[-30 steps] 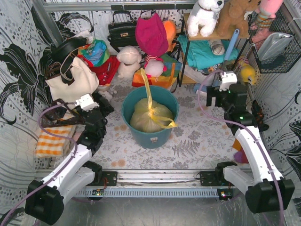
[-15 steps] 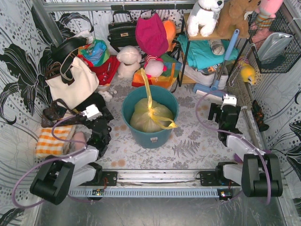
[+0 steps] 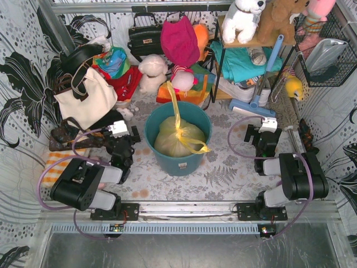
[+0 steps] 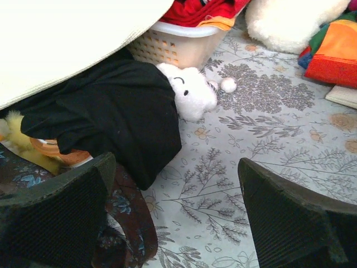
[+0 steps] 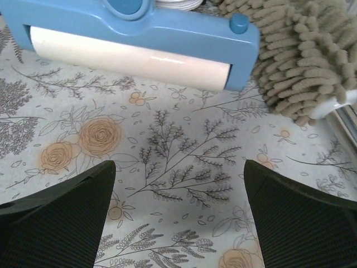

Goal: Tie the trash bag

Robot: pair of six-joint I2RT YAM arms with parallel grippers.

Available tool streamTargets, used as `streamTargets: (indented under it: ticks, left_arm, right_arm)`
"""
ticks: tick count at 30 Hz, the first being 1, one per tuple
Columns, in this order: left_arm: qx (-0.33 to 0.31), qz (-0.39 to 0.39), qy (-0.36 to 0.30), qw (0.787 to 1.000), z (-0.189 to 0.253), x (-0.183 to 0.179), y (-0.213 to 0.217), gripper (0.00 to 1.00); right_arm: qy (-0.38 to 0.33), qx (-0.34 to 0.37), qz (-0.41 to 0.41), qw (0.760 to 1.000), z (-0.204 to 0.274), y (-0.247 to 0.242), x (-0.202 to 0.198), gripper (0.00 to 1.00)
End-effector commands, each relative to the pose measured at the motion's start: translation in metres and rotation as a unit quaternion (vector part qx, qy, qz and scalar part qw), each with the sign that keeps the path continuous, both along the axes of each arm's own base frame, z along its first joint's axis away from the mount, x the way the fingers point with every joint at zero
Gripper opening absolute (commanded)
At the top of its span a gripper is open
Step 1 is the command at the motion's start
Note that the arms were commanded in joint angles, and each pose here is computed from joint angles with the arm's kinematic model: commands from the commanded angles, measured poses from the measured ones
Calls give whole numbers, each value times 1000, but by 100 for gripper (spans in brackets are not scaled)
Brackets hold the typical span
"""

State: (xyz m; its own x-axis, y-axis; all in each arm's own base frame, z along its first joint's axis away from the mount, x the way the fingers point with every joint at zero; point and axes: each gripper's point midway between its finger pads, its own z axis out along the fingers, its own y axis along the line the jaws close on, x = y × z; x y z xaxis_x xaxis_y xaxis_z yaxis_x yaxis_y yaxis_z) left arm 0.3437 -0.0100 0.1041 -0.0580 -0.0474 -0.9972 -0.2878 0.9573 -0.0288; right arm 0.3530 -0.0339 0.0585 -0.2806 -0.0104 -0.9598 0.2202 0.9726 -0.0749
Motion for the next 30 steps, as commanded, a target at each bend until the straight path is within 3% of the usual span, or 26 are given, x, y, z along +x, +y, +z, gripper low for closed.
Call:
streamTargets:
  ticks: [1,6,7,9,30]
  left_arm:
    - [-15,-36,-54,998,24,11,1,100]
    - [-25,-110,-49,992,13,22,-5,98]
    - [-36,-105,-25,994,3,21,-4,98]
    - [-33,-93,-46,994,12,21,1,98]
    - [-44,-81,-35,995,8,24,4,98]
  right_arm:
    - [-48,-7,40,998,19,10,14,97]
    - [-46,-2,66,997,11,19,9,97]
    - [-71,-17,77,994,17,22,8,97]
    - [-57,-18,93,994,15,28,9,97]
    - [-55,-6,95,994,13,27,11,97]
